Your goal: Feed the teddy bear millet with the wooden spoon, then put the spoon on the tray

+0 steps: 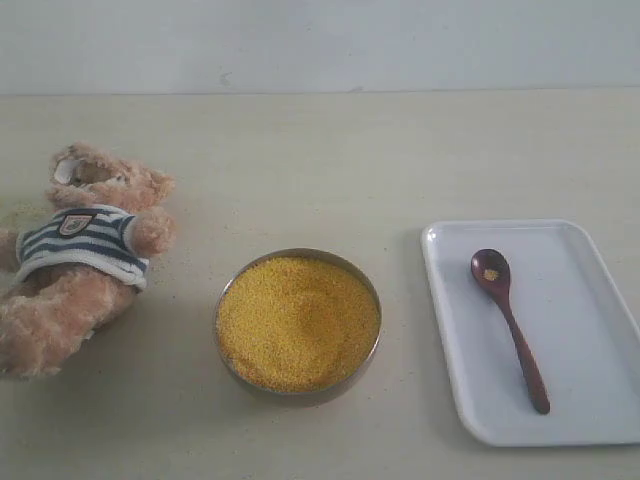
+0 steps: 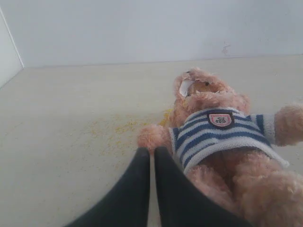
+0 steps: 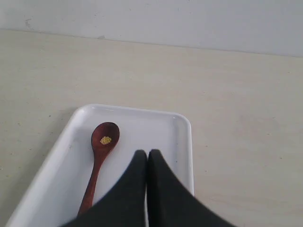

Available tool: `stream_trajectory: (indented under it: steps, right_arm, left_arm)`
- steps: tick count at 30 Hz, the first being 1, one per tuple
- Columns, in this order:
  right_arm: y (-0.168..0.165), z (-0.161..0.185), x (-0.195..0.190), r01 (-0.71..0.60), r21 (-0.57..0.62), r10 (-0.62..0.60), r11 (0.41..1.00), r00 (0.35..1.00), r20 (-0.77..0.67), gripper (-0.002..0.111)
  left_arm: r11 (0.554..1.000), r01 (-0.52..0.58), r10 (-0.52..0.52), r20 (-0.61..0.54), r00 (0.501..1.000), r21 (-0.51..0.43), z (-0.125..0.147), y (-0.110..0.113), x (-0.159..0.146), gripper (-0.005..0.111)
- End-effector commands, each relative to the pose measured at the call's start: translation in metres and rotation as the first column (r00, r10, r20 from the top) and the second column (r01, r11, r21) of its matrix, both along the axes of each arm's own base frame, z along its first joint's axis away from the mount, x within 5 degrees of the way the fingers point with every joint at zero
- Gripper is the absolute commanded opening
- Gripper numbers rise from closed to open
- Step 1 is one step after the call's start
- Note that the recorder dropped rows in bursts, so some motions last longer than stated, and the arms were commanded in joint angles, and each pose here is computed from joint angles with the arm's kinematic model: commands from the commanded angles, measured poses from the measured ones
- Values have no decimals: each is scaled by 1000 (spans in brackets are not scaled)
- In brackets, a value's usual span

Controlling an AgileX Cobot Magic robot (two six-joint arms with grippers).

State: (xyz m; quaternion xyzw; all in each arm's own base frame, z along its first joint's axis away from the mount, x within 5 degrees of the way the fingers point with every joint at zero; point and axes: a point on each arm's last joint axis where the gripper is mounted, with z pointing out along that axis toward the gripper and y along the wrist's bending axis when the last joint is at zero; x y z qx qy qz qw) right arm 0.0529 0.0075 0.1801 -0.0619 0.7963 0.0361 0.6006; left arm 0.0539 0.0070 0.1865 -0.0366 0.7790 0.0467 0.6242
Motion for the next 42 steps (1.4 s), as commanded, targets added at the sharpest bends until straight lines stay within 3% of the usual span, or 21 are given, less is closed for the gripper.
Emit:
stream_trajectory:
  steps: [1,11,13,15,18,21,22,25,29,31,33,35,37,40,41,42]
  right_arm:
    - [0,1,0,3,3,-3,1000,1000,7,0]
    - [0,1,0,3,3,-3,1000,1000,7,0]
    - [0,1,0,3,3,-3,1000,1000,7,0]
    - [0,1,0,3,3,-3,1000,1000,7,0]
    - [0,1,0,3,3,-3,1000,1000,7,0]
    - [0,1,0,3,3,-3,1000,1000,7,0]
    - [0,1,0,3,3,-3,1000,1000,7,0]
    - [0,1,0,3,3,-3,1000,1000,7,0]
    - [0,1,0,3,3,-3,1000,1000,7,0]
    - [0,1,0,3,5,-3,1000,1000,7,0]
    - [0,1,0,3,6,-3,1000,1000,7,0]
    - [0,1,0,3,6,-3,1000,1000,7,0]
    - [0,1,0,3,7,-3,1000,1000,7,0]
    - [0,1,0,3,7,-3,1000,1000,7,0]
    - [0,1,0,3,7,-3,1000,1000,7,0]
    - [0,1,0,3,7,-3,1000,1000,7,0]
  left_arm:
    - [1000,5,-5,13,1000,8,0,0,0,5]
    - [1000,6,-6,26,1000,10,1,0,1,5]
    - [1000,7,-8,80,997,13,6,0,1,5]
    - [998,15,-4,183,983,-57,15,-1,2,5]
    - [942,62,84,411,908,-330,35,1,1,5]
    - [855,184,202,638,743,-485,58,7,-8,5]
    - [835,229,215,679,702,-501,63,7,-11,5]
    - [874,283,178,802,570,-395,94,5,-23,5]
    - [920,246,106,800,591,-304,147,2,-15,5]
    - [949,206,53,761,647,-241,174,-1,-2,5]
    - [965,148,26,637,771,-219,191,0,23,5]
    - [971,67,39,428,903,-231,194,4,51,5]
    - [970,-15,64,199,978,-242,192,9,75,6]
    - [975,-108,80,-146,986,-196,182,15,107,13]
    - [976,-117,42,-366,930,-186,166,14,127,24]
    - [976,-105,6,-454,891,-193,155,13,136,31]
